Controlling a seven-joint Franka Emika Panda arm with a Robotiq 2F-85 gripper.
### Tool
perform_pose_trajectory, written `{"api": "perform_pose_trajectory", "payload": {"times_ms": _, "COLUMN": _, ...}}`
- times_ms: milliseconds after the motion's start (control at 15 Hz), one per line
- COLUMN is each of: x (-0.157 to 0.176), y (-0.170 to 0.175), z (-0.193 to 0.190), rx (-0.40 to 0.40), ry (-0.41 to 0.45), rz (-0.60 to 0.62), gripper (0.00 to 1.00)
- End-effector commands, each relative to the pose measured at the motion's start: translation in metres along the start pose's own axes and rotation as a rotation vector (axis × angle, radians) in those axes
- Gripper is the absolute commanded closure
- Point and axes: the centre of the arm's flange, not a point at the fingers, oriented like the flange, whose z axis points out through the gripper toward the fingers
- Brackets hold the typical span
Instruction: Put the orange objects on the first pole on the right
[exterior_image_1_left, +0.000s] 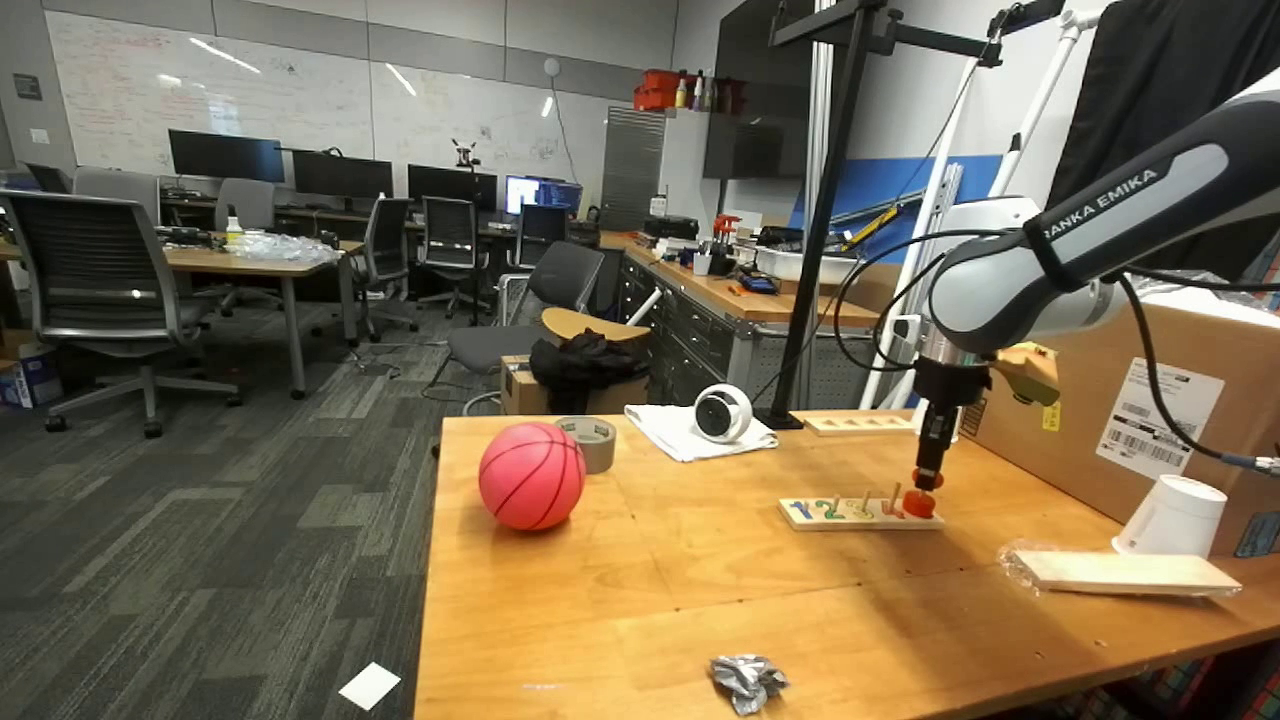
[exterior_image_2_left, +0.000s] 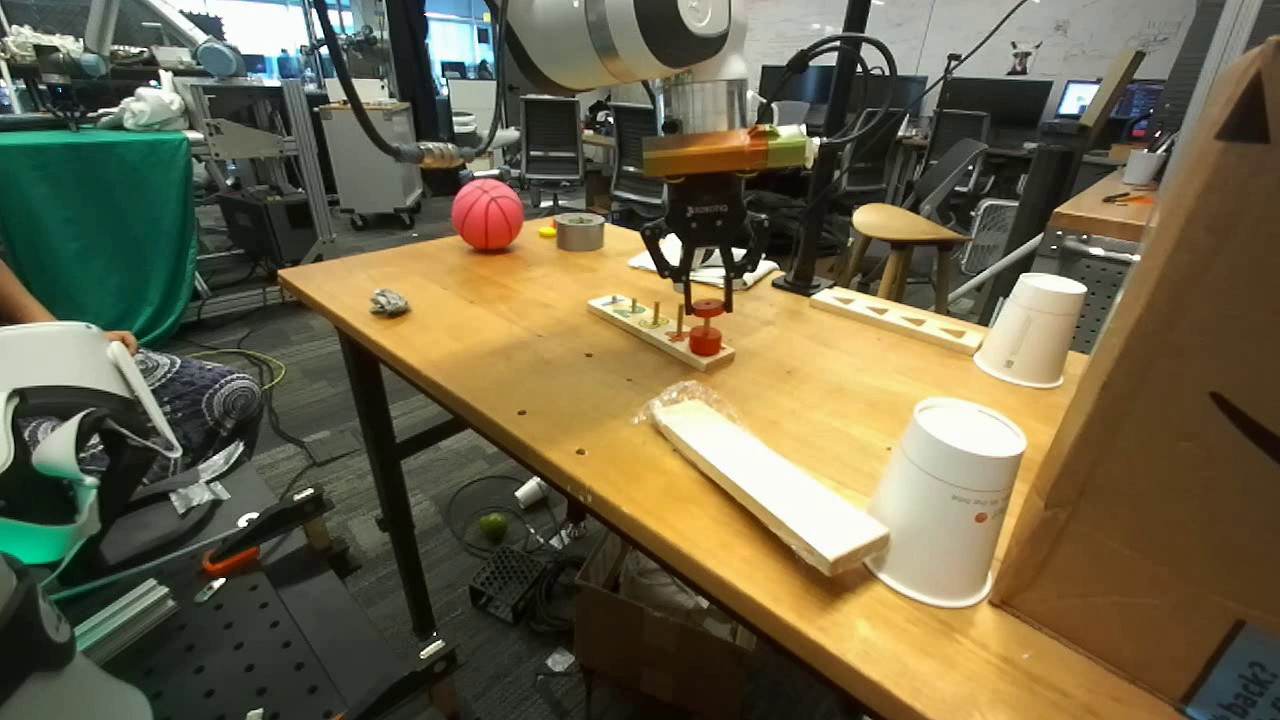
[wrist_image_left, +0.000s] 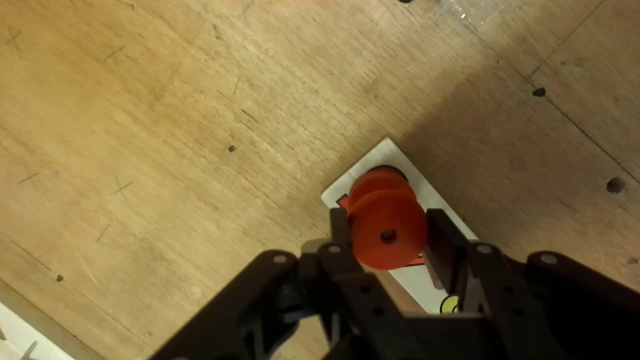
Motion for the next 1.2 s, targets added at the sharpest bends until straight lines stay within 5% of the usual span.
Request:
{"api": "perform_pose_trajectory", "payload": {"times_ms": 0, "x": 0.003, "y": 0.006, "z": -0.002, "rx": 0.002, "ry": -0.003, "rz": 0.002, "gripper": 0.83}}
{"api": "perform_pose_trajectory", "payload": {"times_ms": 133, "x": 0.003, "y": 0.004, "z": -0.004, "rx": -0.003, "ry": -0.003, "rz": 0.003, "gripper": 0.8}}
{"api": "perform_pose_trajectory", "payload": {"times_ms": 200, "x": 0.003, "y": 0.004, "z": -0.006, "rx": -0.008, "ry": -0.002, "rz": 0.006, "gripper": 0.33}}
{"api": "perform_pose_trajectory", "payload": {"times_ms": 267, "x": 0.002, "y": 0.003, "z": -0.009, "rx": -0.011, "ry": 0.003, "rz": 0.008, "gripper": 0.32}}
{"api": "perform_pose_trajectory", "payload": {"times_ms": 533, "x": -0.001, "y": 0.0, "z": -0.048, "rx": -0.074, "ry": 0.097, "rz": 0.013, "gripper": 0.03}}
{"api": "perform_pose_trajectory", "payload": {"times_ms": 733, "x": 0.003, "y": -0.01, "z": -0.078, "rx": -0.093, "ry": 0.206, "rz": 0.119, "gripper": 0.0}}
{"api": "perform_pose_trajectory", "payload": {"times_ms": 1133, "x": 0.01, "y": -0.01, "z": -0.079, "rx": -0.062, "ry": 0.191, "rz": 0.16, "gripper": 0.0}}
